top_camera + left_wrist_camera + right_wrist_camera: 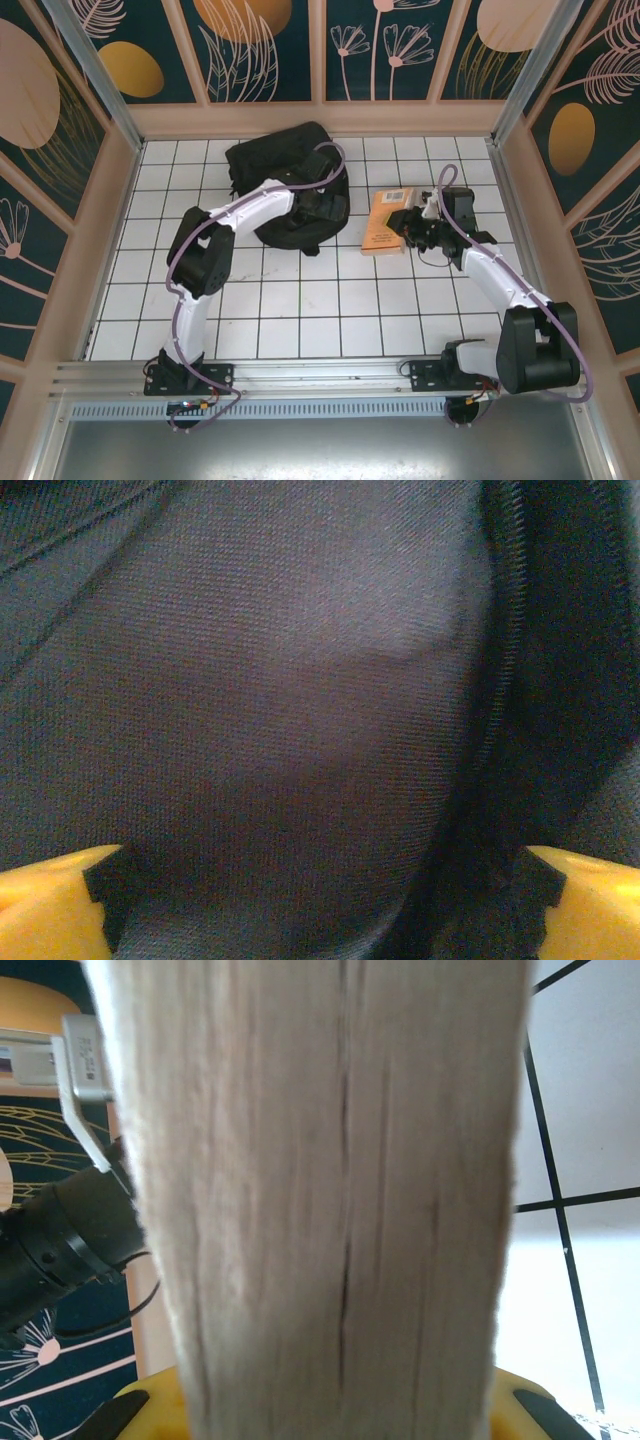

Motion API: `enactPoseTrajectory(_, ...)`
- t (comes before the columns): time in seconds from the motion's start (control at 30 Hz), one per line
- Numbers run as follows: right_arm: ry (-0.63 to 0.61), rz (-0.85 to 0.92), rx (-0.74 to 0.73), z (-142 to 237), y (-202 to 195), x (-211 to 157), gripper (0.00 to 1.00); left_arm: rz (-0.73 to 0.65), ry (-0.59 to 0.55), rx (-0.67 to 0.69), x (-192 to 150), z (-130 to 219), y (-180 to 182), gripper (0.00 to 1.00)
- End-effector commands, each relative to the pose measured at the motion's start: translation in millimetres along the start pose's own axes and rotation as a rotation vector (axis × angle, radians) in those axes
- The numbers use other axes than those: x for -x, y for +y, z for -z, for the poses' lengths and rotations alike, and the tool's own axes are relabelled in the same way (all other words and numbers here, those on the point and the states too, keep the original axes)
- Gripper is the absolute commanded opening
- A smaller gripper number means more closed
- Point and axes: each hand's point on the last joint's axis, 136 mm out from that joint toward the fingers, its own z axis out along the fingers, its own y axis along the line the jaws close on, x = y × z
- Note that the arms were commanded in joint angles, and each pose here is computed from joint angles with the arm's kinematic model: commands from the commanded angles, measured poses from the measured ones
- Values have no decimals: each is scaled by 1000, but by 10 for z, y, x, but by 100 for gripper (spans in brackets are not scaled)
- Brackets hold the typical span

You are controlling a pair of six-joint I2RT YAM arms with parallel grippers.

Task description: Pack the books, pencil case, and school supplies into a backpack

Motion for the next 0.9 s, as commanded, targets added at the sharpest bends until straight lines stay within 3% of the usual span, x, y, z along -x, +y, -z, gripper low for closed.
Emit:
enactPoseTrajectory(0.0,-3,52,56,15,150,48,0,-62,66,131,-238,-173,222,97)
enactPoseTrajectory(0.27,-2,62,69,47,208,40,0,-87,194,258,-629,-716,480,68)
enactPoseTrajectory(0.37,-6,65,78,72,245,39,0,-75,237,262,-777,-892,561,41)
enactPoseTrajectory(0.4,-7,65,79,77,250,37,0,-69,249,264,-814,-942,594,28)
enactPoseTrajectory(0.5,-7,70,79,96,261,34,0,-42,238,227,-761,-921,589,0)
enactPoseTrajectory(0.67,-8,72,78,102,251,16,0,56,50,152,-120,-345,513,0)
enactPoseTrajectory(0.87,-13,61,84,85,232,19,0,195,-304,147,949,923,656,0)
